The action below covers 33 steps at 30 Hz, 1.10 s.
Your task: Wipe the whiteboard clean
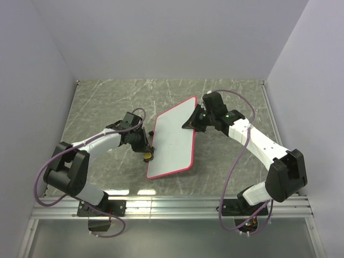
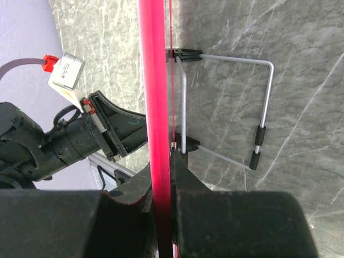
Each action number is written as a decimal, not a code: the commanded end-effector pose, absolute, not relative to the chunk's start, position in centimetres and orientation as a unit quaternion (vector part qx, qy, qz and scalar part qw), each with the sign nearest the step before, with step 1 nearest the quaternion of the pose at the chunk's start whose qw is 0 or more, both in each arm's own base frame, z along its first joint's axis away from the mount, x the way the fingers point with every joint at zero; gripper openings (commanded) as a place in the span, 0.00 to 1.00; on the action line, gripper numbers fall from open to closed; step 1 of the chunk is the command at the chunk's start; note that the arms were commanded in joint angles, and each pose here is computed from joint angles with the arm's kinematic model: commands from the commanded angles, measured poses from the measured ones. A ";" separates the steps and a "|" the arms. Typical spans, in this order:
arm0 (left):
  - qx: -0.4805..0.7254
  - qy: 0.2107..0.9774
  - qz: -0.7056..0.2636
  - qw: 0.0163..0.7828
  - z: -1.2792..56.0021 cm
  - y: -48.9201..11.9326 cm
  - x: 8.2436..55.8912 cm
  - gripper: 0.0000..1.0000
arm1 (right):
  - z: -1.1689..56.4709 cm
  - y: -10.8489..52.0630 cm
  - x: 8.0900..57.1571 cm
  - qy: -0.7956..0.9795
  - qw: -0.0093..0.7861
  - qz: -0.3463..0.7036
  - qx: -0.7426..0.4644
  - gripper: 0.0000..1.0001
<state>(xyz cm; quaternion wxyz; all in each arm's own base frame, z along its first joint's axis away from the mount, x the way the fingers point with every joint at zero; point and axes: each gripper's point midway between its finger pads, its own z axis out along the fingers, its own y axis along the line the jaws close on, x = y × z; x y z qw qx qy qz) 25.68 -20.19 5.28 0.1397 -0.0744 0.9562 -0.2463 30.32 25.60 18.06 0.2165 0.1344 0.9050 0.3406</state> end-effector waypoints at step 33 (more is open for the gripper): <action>-0.098 0.952 -0.286 0.056 0.5 -21.1 21.7 0.00 | 14.8 23.8 30.0 0.929 0.224 0.268 0.122 0.00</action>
